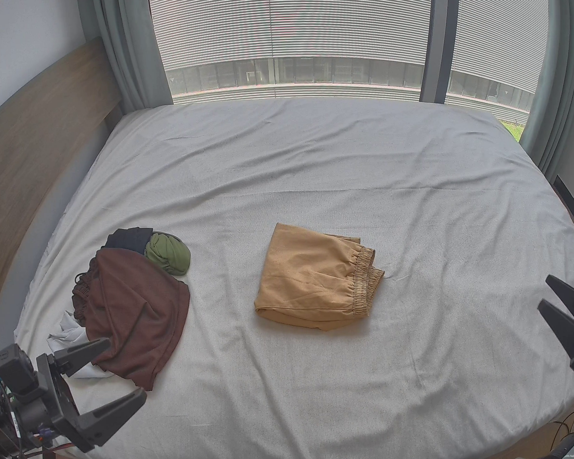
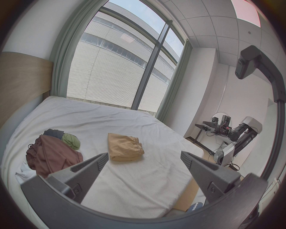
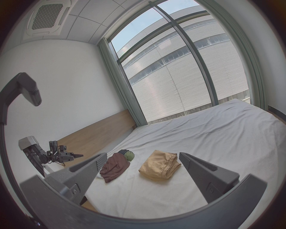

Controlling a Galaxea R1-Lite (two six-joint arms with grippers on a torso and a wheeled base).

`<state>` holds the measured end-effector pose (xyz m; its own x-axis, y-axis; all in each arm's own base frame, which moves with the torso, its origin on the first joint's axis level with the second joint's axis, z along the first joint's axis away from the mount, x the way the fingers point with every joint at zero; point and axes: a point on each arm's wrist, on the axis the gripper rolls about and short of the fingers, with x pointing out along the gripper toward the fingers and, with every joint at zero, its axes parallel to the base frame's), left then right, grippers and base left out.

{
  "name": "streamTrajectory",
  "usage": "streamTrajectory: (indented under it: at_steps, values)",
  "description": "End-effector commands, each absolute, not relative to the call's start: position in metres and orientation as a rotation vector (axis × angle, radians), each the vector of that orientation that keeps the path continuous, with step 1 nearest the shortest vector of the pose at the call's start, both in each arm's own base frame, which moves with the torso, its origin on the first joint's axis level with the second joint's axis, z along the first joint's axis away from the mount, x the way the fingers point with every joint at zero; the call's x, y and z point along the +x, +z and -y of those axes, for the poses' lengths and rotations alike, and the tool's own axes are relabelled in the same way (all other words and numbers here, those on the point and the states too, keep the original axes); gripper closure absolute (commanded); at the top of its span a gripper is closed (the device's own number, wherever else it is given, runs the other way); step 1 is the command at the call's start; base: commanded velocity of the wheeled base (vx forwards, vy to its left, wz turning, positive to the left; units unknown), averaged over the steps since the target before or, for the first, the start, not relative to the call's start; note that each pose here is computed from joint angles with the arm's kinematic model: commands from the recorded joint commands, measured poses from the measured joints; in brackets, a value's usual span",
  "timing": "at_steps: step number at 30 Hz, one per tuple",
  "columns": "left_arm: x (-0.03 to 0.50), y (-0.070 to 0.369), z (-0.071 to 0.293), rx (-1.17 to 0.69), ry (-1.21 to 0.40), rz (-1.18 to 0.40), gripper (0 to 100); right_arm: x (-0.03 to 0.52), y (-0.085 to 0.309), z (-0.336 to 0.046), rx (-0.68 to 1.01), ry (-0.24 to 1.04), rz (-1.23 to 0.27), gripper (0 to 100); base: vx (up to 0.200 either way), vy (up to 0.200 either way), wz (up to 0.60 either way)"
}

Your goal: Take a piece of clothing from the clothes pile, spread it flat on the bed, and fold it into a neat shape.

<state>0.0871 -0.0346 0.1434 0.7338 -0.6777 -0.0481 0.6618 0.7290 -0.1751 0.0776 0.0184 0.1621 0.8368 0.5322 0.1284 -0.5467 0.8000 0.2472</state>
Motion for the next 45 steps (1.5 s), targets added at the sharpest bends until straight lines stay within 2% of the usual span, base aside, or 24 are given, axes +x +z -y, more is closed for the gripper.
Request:
streamTrajectory:
  at_steps: [1,7,14,19,21,27,30,39,41,45]
  values:
    - [0.038,0.135,0.021,-0.152,-0.726,-0.052,0,0.018,0.146,-0.011,0.204,0.545,0.160,0,0.000,0.000,0.00]
    - [0.013,0.120,0.014,-0.170,-0.719,-0.063,0,-0.013,0.125,-0.010,0.155,0.494,0.204,0,0.000,0.000,0.00]
    - [-0.009,0.101,0.008,-0.172,-0.714,-0.057,0,-0.026,0.099,-0.010,0.175,0.495,0.154,0,0.000,0.000,0.00]
    - [-0.020,0.083,0.006,-0.178,-0.651,-0.084,0,-0.026,0.092,-0.009,0.180,0.464,0.114,0,0.000,0.000,0.00]
    - [-0.019,0.085,0.006,-0.175,-0.649,-0.077,0,-0.026,0.091,-0.008,0.169,0.411,0.115,0,0.000,0.000,0.00]
    - [-0.018,0.086,0.005,-0.168,-0.567,-0.060,0,-0.023,0.082,-0.001,0.095,0.081,0.059,0,0.000,0.000,0.00]
    - [-0.017,0.085,0.004,-0.175,-0.499,-0.060,0,-0.023,0.082,0.001,0.096,-0.008,0.054,0,0.000,0.000,0.00]
    - [-0.016,0.084,0.004,-0.177,-0.306,-0.047,0,-0.023,0.083,0.001,0.084,-0.033,0.060,0,0.000,0.000,0.00]
    - [-0.020,0.084,0.006,-0.168,-0.227,0.002,0,-0.023,0.082,0.001,0.083,-0.033,0.063,0,0.000,0.000,0.00]
    - [-0.021,0.083,0.005,-0.161,-0.187,0.029,0,-0.023,0.082,0.001,0.077,-0.033,0.063,0,0.000,0.000,0.00]
